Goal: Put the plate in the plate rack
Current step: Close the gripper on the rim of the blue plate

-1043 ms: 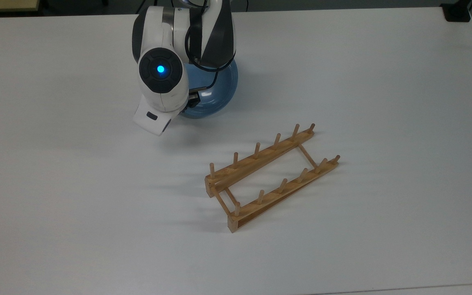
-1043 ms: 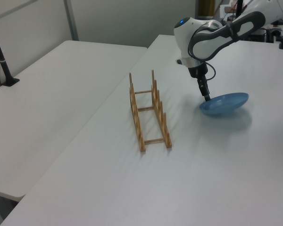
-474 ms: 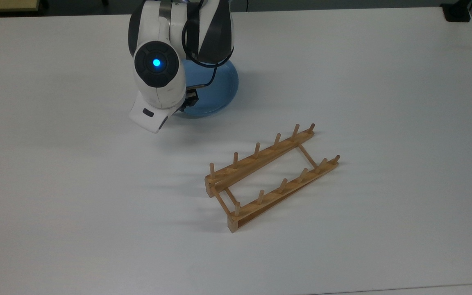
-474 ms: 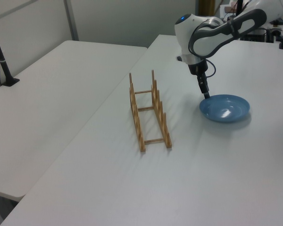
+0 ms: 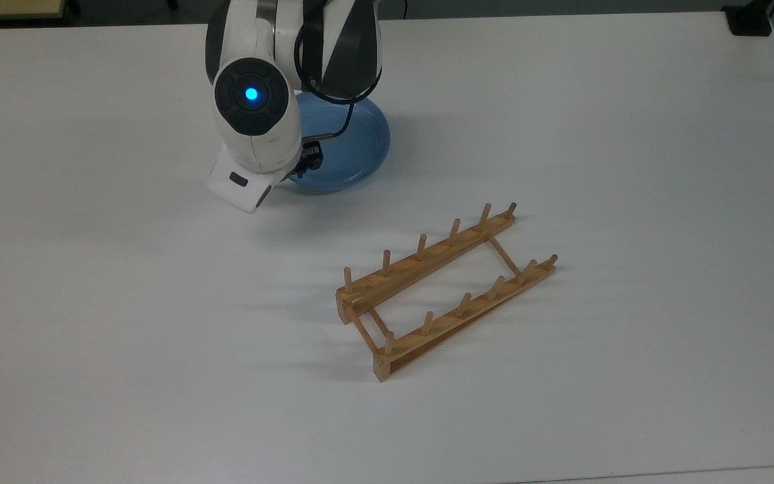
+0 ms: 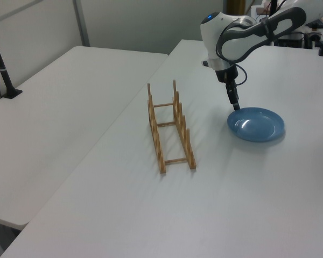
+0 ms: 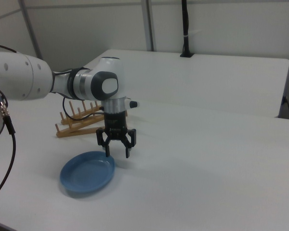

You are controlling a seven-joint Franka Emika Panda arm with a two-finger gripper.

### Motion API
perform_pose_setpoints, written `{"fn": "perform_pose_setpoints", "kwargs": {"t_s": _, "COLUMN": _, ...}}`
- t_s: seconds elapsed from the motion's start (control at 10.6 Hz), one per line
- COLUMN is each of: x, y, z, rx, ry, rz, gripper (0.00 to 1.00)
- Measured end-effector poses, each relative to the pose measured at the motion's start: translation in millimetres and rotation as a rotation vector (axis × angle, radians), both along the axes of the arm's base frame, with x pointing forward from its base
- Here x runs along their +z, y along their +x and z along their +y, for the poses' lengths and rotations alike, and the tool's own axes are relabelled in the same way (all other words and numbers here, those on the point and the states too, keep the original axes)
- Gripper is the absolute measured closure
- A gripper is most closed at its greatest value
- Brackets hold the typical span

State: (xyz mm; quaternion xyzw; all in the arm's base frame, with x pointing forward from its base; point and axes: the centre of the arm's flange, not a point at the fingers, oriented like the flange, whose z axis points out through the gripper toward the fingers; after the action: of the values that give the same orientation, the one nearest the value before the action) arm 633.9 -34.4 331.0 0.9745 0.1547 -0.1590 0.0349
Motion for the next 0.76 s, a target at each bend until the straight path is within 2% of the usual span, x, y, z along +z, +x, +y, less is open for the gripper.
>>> {"fn": "perform_pose_setpoints", "kwargs": {"t_s": 0.19, "x": -0.8, "y": -5.5, "z": -0.3, "rx": -0.005, "ry": -0.001, "rz": 0.039, "gripper": 0.17}}
{"fn": "perform_pose_setpoints", "kwargs": {"t_s": 0.38, "x": -6.1, "y": -9.2, "z": 1.1, "rx": -0.003, "ry": 0.0, "rz": 0.056, "gripper": 0.18}}
{"fn": "perform_pose_setpoints", "kwargs": {"t_s": 0.47, "x": -11.3, "y": -12.3, "z": 3.0, "rx": 0.001, "ry": 0.0, "rz": 0.068, "gripper": 0.25}}
{"fn": "perform_pose_setpoints", "kwargs": {"t_s": 0.57, "x": -15.0, "y": -13.6, "z": 5.5, "rx": 0.005, "ry": 0.0, "rz": 0.073, "gripper": 0.27}}
{"fn": "perform_pose_setpoints", "kwargs": {"t_s": 0.66, "x": -19.1, "y": -12.7, "z": 7.6, "rx": 0.011, "ry": 0.002, "rz": 0.06, "gripper": 0.36}}
{"fn": "perform_pose_setpoints", "kwargs": {"t_s": 0.76, "x": -25.7, "y": -13.1, "z": 8.8, "rx": 0.015, "ry": 0.003, "rz": 0.051, "gripper": 0.39}}
